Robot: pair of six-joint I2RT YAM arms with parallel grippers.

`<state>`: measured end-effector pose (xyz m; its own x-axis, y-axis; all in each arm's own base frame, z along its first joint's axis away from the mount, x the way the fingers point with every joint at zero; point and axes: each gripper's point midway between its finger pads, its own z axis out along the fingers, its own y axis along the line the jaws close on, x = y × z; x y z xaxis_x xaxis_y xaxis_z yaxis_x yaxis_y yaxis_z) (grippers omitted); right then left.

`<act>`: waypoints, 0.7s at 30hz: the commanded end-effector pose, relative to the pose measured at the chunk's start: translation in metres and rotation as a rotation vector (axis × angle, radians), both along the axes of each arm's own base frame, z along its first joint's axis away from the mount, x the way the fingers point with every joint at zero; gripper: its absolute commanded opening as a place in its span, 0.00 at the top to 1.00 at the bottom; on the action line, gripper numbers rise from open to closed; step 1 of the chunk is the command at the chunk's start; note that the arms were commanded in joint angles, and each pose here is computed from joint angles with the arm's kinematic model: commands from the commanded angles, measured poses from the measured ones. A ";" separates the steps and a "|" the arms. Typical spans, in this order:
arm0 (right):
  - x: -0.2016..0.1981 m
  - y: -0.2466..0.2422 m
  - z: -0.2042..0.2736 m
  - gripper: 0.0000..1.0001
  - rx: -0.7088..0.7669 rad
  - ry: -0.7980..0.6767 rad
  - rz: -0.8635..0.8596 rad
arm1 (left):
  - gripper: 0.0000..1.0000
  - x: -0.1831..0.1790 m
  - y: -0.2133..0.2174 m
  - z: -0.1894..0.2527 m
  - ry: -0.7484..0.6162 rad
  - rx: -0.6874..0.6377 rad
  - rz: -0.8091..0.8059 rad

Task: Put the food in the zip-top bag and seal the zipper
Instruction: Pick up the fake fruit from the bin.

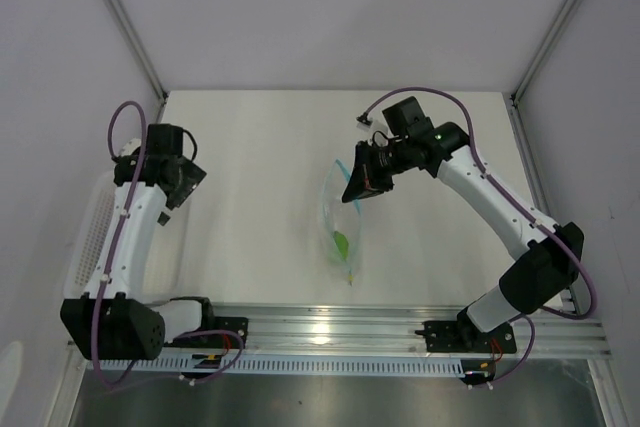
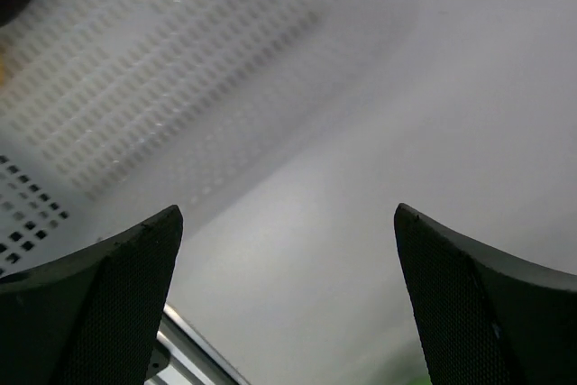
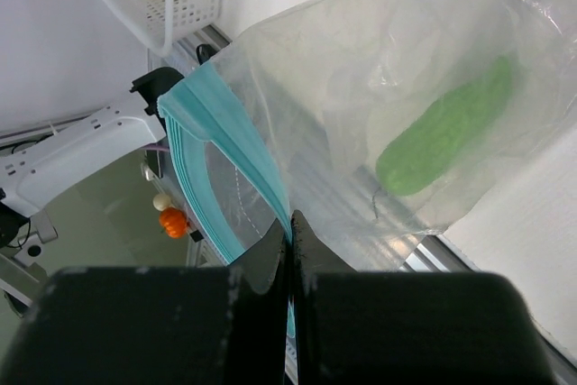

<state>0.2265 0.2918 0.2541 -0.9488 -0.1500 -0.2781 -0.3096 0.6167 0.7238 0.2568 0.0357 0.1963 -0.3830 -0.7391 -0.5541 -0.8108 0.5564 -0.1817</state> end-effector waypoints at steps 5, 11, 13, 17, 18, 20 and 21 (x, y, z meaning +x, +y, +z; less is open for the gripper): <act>-0.006 -0.002 -0.003 1.00 -0.004 0.010 0.045 | 0.00 -0.047 0.072 -0.030 0.229 0.198 0.190; -0.008 -0.001 -0.008 1.00 -0.006 0.024 0.053 | 0.02 -0.062 0.122 -0.046 0.299 0.266 0.294; -0.009 0.000 -0.010 1.00 -0.007 0.028 0.056 | 0.03 -0.064 0.133 -0.049 0.322 0.265 0.305; -0.011 0.003 -0.012 1.00 -0.007 0.032 0.068 | 0.07 -0.075 0.155 -0.063 0.387 0.240 0.366; -0.011 0.003 -0.012 1.00 -0.008 0.027 0.070 | 0.07 -0.077 0.157 -0.069 0.405 0.235 0.373; -0.012 0.004 -0.013 1.00 -0.012 0.027 0.072 | 0.08 -0.080 0.163 -0.077 0.414 0.235 0.393; -0.011 0.004 -0.014 1.00 -0.013 0.024 0.074 | 0.08 -0.083 0.163 -0.084 0.438 0.228 0.394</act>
<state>0.2186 0.2924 0.2411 -0.9489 -0.1981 -0.2456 -0.3153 0.6200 0.7185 0.1781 0.1874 0.1200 -0.3186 -0.7639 -0.5613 -0.9432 0.1969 0.2675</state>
